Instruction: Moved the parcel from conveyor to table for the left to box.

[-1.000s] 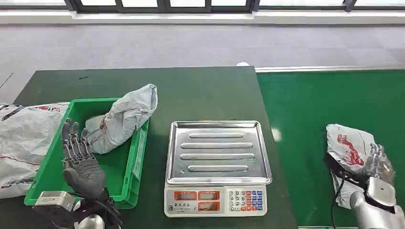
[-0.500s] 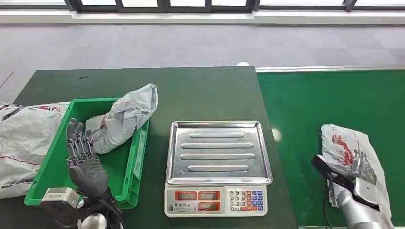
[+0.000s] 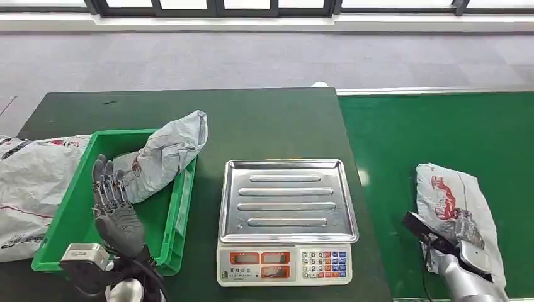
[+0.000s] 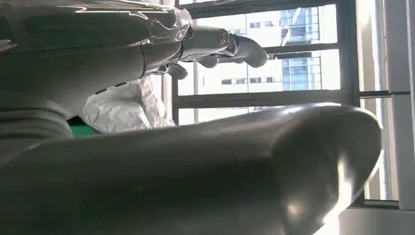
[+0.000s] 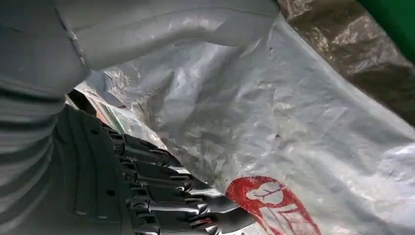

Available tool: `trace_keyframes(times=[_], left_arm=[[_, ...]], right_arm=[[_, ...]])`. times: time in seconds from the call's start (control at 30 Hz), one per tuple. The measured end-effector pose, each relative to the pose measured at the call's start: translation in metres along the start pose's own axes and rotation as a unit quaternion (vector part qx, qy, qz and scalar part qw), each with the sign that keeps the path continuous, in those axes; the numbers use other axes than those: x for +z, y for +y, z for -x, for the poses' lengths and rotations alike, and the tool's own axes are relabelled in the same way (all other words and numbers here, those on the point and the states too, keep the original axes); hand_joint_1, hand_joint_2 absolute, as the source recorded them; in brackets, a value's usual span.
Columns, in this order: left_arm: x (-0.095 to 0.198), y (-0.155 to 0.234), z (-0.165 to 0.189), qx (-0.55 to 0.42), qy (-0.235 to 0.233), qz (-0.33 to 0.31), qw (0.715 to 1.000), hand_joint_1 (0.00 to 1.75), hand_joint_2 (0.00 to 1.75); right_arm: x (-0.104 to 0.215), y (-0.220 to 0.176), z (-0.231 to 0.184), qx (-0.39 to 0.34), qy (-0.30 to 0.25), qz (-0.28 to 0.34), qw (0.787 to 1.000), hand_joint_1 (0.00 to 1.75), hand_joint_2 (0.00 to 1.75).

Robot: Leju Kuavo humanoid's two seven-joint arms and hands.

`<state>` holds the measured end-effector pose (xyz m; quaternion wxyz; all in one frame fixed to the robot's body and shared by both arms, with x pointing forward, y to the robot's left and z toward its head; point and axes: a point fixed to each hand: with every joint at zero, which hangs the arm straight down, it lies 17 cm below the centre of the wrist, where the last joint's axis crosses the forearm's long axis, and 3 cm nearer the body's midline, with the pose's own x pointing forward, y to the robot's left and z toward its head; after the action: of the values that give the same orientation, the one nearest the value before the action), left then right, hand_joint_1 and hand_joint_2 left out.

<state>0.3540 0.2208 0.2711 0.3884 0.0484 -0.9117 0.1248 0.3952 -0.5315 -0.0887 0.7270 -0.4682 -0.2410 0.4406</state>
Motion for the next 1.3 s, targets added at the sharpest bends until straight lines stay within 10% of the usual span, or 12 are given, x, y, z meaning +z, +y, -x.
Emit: trace_keyframes(times=[0.07,0.1,0.13,0.17,1.0,1.3], left_arm=[[0.0,-0.002,0.003,0.0,0.002,0.002,1.0,0.0,0.0],[0.0,-0.003,0.005,0.001,0.004,0.005,1.0,0.0,0.0],[0.001,-0.004,0.006,0.003,0.006,0.007,1.0,0.0,0.0],[0.001,-0.006,0.009,0.004,0.009,0.009,1.0,0.0,0.0],[-0.003,-0.007,0.02,0.014,0.02,0.002,1.0,0.0,0.0],[0.008,0.012,0.009,-0.005,0.019,-0.017,1.0,0.0,0.0]], right_arm=[[0.007,0.025,0.002,0.016,0.003,-0.044,0.999,0.0,1.75],[0.01,0.036,0.004,0.027,0.003,-0.068,0.997,0.3,1.75],[0.013,0.044,0.006,0.033,0.001,-0.082,0.996,1.52,1.75],[0.019,0.057,0.01,0.037,-0.003,-0.101,0.994,1.75,1.75],[0.044,0.085,0.02,0.076,-0.052,-0.125,0.988,1.75,1.75],[0.036,-0.01,-0.075,-0.033,-0.125,0.091,0.987,1.75,1.75]])
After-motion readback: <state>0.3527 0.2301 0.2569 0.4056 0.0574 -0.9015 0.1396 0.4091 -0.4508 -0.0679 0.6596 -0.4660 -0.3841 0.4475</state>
